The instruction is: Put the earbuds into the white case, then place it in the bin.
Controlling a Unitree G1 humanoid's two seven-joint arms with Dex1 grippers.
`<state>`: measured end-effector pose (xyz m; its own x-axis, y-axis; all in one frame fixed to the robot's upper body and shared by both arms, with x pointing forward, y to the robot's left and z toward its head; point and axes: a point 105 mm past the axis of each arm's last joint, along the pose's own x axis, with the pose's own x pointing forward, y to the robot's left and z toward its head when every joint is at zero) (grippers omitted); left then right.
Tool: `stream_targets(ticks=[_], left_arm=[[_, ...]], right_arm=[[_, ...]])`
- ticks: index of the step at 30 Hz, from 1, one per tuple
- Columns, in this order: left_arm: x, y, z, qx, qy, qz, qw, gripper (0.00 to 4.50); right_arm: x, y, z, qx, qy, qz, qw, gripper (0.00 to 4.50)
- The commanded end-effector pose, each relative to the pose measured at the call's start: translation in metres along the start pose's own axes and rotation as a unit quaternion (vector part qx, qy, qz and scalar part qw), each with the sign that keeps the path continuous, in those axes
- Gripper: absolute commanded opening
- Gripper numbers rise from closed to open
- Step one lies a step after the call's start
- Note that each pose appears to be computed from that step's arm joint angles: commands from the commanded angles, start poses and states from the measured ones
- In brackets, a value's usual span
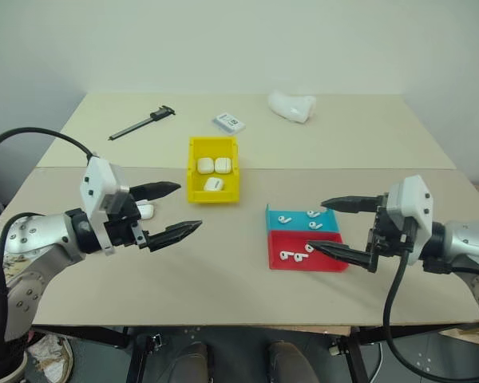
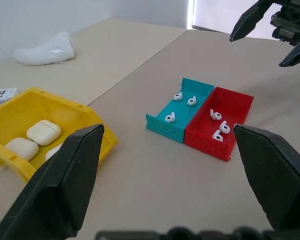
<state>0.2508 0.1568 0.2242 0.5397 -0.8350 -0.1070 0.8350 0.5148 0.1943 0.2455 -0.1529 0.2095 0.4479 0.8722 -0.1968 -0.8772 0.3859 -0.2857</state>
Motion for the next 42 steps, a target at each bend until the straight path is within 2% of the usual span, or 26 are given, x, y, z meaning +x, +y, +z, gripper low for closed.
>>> stream_targets(ticks=[1, 3, 6, 13, 17, 20, 21, 24, 28, 36, 42], left_arm=[[-0.004, -0.005, 0.009, 0.026, -0.008, -0.009, 1.000, 4.50], [-0.005, -0.002, 0.011, 0.003, -0.012, 0.006, 1.000, 4.50], [-0.011, -0.009, 0.008, 0.012, 0.008, -0.015, 1.000, 4.50], [-0.021, -0.001, -0.007, 0.032, 0.095, 0.035, 0.994, 4.50], [-0.025, 0.011, -0.013, 0.113, 0.134, 0.106, 0.979, 4.50], [-0.031, 0.027, -0.022, 0.078, 0.170, 0.158, 0.969, 4.50], [-0.034, 0.032, -0.025, 0.072, 0.184, 0.179, 0.964, 4.50], [-0.043, 0.047, -0.042, -0.006, 0.276, 0.227, 0.934, 4.50], [-0.056, 0.066, -0.048, -0.088, 0.347, 0.294, 0.886, 4.50], [-0.106, 0.096, -0.052, -0.181, 0.401, 0.373, 0.817, 4.50], [-0.114, 0.100, -0.065, -0.233, 0.417, 0.394, 0.785, 4.50]], right_arm=[[-0.001, 0.002, 0.013, -0.027, -0.016, 0.005, 0.999, 4.48], [-0.001, 0.001, 0.012, -0.024, -0.015, 0.006, 1.000, 4.48], [0.000, 0.001, 0.012, -0.021, -0.016, 0.008, 1.000, 4.48], [0.003, 0.001, 0.011, -0.013, -0.022, 0.008, 1.000, 4.48], [0.007, -0.002, 0.011, -0.017, -0.020, 0.009, 1.000, 4.48], [0.008, 0.001, 0.012, -0.014, -0.024, 0.009, 1.000, 4.48], [0.008, 0.002, 0.012, -0.013, -0.025, 0.009, 1.000, 4.48], [0.009, 0.004, 0.010, -0.008, -0.024, 0.008, 1.000, 4.48], [0.011, 0.006, 0.010, -0.007, -0.027, 0.008, 1.000, 4.48], [0.012, 0.013, 0.007, 0.004, -0.026, 0.013, 1.000, 4.48], [0.012, 0.011, 0.006, 0.005, -0.024, 0.018, 1.000, 4.48]])
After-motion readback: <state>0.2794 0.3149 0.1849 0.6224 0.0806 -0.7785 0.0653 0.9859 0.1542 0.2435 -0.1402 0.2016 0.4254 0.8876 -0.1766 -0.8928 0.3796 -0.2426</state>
